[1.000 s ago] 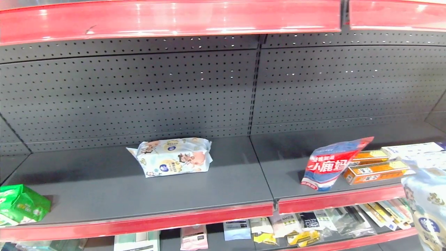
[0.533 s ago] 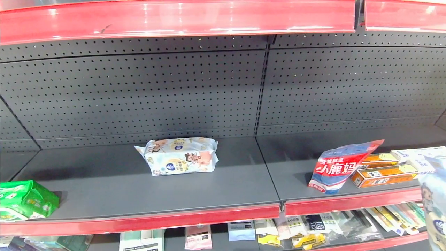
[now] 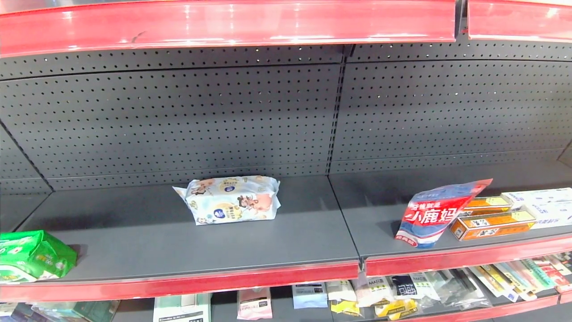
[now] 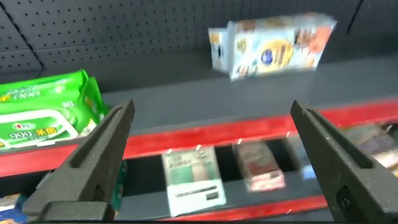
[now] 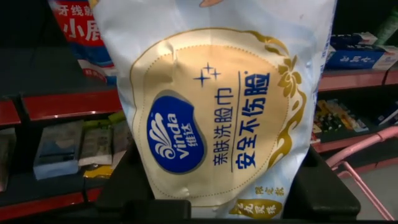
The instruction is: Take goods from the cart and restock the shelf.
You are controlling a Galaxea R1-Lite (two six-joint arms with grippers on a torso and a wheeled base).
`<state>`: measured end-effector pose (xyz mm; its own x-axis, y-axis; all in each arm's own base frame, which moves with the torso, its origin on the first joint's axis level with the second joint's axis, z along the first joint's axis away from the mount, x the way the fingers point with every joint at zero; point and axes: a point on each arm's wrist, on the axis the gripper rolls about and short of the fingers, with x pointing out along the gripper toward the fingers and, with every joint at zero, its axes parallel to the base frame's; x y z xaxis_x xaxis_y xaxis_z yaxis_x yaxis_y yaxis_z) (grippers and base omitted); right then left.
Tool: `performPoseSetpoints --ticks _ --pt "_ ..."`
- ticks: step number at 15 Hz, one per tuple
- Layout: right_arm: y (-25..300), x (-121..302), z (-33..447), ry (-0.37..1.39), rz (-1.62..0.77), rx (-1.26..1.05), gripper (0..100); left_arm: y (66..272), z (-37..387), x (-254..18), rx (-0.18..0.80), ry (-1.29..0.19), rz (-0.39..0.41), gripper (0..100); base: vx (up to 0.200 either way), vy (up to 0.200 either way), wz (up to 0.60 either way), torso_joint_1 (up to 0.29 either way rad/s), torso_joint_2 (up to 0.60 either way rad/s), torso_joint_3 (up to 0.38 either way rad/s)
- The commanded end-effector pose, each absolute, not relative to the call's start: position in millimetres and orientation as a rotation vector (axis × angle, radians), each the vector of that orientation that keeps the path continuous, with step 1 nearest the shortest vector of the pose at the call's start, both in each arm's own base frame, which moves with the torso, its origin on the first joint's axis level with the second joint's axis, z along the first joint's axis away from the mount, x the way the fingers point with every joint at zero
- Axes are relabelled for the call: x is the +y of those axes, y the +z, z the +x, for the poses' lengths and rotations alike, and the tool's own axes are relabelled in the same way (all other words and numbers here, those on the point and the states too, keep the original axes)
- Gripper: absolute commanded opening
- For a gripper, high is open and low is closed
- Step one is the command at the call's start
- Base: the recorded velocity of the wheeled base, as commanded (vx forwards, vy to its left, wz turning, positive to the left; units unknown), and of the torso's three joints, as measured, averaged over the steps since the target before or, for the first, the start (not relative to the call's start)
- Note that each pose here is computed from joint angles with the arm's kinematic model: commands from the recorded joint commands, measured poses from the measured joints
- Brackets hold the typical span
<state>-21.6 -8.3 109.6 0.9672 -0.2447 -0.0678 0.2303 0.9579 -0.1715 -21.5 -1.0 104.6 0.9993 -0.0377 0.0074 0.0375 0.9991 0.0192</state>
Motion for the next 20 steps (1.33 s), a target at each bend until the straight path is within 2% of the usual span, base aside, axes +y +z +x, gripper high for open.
performPoseSetpoints --ticks 1,2,4,6,7,8,9,10,14,18,20 --pt "103.8 -8.7 -24.7 -0.240 -0.159 0.065 0 183.1 39.8 -0.8 0.183 -0.025 -0.151 100 0.000 0.000 0.00 0.000 0.00 0.000" --pt "100.5 -8.7 -23.6 -0.244 -0.160 0.071 0 182.1 88.8 2.8 0.308 0.047 -0.091 100 0.000 0.000 0.00 0.000 0.00 0.000" --pt "99.7 -8.8 -23.4 -0.248 -0.165 0.075 0 169.3 136.9 6.5 0.364 0.052 -0.030 100 0.000 0.000 0.00 0.000 0.00 0.000" --pt "99.7 -8.7 -23.4 -0.247 -0.167 0.075 0 162.8 170.9 9.9 0.426 -0.026 0.063 100 0.000 0.000 0.00 0.000 0.00 0.000" --pt "99.6 -8.7 -23.4 -0.245 -0.167 0.077 0 154.9 186.4 10.1 0.483 -0.158 0.120 100 0.000 0.000 0.00 0.000 0.00 0.000" --pt "99.0 -8.6 -23.2 -0.243 -0.167 0.080 0 152.0 201.6 12.1 0.489 -0.280 0.176 100 0.000 0.000 0.00 0.000 0.00 0.000" --pt "98.4 -8.6 -23.1 -0.243 -0.168 0.083 0 150.1 210.6 12.6 0.495 -0.324 0.215 100 0.000 0.000 0.00 0.000 0.00 0.000" --pt "97.1 -8.6 -22.8 -0.239 -0.176 0.088 0 142.6 233.5 16.2 0.513 -0.401 0.288 100 0.000 0.000 0.00 0.000 0.00 0.000" --pt "94.5 -8.4 -22.0 -0.235 -0.199 0.098 0 125.0 282.6 19.4 0.513 -0.528 0.388 100 0.000 0.000 0.00 0.000 0.00 0.000" --pt "93.4 -8.4 -21.7 -0.233 -0.218 0.103 0 109.3 298.2 11.6 0.503 -0.656 0.416 100 0.000 0.000 0.00 0.000 0.00 0.000" --pt "92.1 -8.4 -21.4 -0.233 -0.227 0.108 0 106.8 316.5 11.7 0.470 -0.687 0.463 100 0.000 0.000 0.00 0.000 0.00 0.000"
